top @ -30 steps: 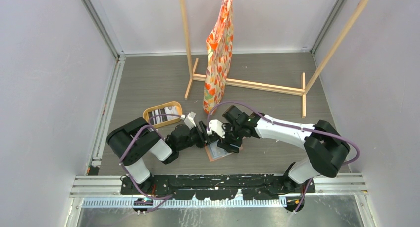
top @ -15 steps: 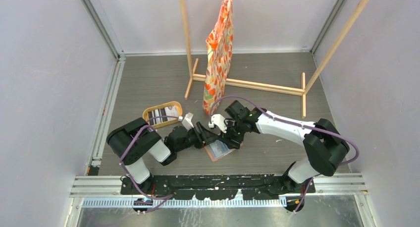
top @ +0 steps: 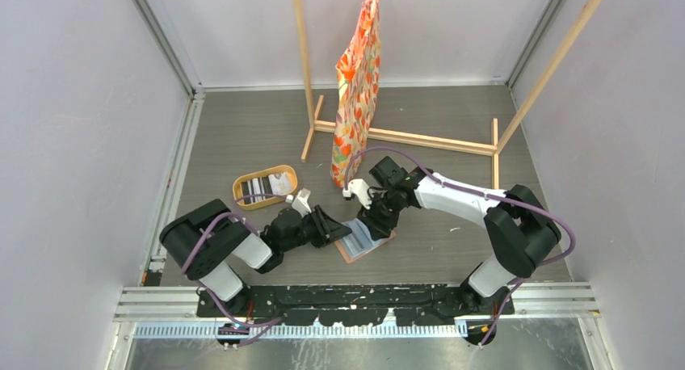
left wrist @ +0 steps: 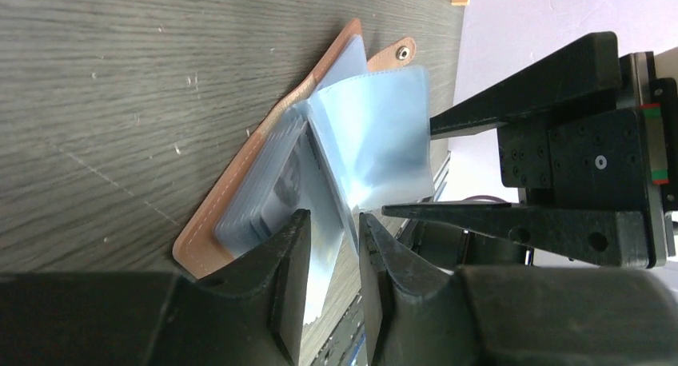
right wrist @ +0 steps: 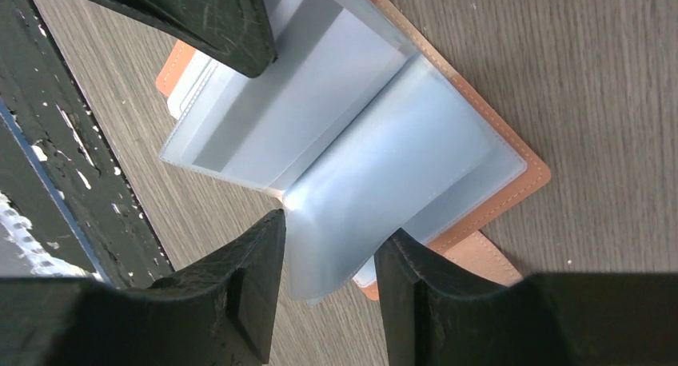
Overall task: Put the credit cards into the card holder
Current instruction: Insert the credit card into the card holder.
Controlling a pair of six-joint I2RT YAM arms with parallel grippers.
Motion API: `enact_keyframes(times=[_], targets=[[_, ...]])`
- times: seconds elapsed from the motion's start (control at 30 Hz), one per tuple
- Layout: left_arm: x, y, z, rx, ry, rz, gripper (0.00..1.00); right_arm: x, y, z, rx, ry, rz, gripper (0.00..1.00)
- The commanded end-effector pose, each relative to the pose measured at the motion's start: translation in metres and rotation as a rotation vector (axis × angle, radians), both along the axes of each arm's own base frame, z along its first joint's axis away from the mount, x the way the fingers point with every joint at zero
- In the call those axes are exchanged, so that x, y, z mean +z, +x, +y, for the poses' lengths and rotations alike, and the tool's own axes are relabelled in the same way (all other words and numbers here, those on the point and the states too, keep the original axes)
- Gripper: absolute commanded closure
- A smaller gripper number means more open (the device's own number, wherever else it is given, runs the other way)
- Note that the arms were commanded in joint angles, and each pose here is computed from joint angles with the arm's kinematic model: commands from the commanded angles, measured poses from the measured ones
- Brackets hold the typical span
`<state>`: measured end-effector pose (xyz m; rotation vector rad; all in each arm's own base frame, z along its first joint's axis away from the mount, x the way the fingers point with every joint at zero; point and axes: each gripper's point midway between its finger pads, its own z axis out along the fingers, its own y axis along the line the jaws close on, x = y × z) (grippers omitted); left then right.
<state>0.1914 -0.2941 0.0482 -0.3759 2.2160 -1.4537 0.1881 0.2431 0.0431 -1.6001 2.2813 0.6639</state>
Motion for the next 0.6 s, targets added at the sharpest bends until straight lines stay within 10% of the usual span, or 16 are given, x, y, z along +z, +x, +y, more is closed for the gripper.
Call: enact_keyframes(times=[0.0,0.37,0.57], targets=[[-0.003,-0.005,0.008,0.0,0.048,0.025,0.71,0.013,0.006,0.012,-0.02,0.048,0.022,0.51],[0.017,-0.006,0.036,0.035,0.231,-0.022,0.72,0.011,0.005,0.016,-0.047,0.056,0.083,0.55],[0.035,-0.009,0.03,0.003,0.186,-0.061,0.48,0.01,0.008,0.016,-0.092,0.064,0.134,0.6]])
